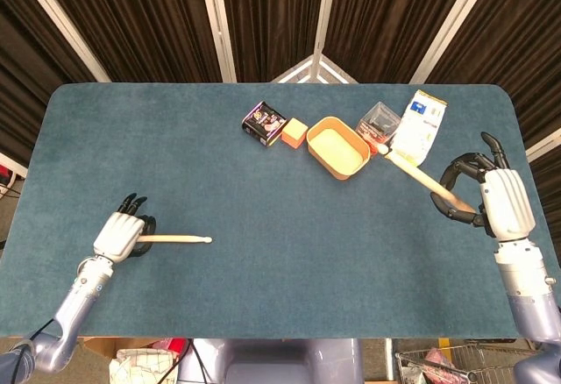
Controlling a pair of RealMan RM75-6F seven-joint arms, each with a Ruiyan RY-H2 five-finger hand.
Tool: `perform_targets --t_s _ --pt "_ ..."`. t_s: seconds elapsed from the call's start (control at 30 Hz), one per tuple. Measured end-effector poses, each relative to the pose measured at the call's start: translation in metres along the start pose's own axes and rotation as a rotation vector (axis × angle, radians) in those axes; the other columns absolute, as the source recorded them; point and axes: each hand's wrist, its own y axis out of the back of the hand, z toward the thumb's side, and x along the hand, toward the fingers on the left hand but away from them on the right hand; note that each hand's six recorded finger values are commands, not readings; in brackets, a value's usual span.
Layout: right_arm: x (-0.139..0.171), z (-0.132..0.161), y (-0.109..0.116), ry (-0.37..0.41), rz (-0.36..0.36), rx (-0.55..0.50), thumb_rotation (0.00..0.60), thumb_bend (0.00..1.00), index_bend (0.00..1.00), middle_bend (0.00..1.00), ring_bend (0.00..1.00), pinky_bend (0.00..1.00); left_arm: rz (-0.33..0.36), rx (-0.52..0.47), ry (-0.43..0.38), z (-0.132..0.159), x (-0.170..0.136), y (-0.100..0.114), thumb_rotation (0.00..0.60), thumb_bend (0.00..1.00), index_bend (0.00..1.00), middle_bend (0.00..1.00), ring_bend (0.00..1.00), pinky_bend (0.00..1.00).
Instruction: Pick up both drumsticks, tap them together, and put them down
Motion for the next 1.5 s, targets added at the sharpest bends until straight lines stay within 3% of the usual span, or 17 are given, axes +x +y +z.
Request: perform_targets --t_s 0.63,1.23,1.5 --pt "-0.003 -0.005 -0.004 -0.006 0.008 0.010 0.600 0.39 0.77 0.66 0.38 0.00 0.012 -0.001 0.003 0.002 0.001 -0.001 0.600 0.46 0.59 0.65 0.15 0.00" --pt "-0.007 -0.003 0.000 -0.007 0.003 0.004 0.600 0.39 0.78 0.67 0.38 0.00 0.095 -0.039 0.013 -0.002 -0.001 0.017 0.600 0.47 0.61 0.67 0.17 0.00" --pt "-0.015 0.000 -0.002 -0.002 0.004 0.011 0.600 0.40 0.78 0.67 0.39 0.00 0.188 -0.107 -0.014 -0.001 -0.004 0.038 0.600 0.47 0.61 0.67 0.18 0.00"
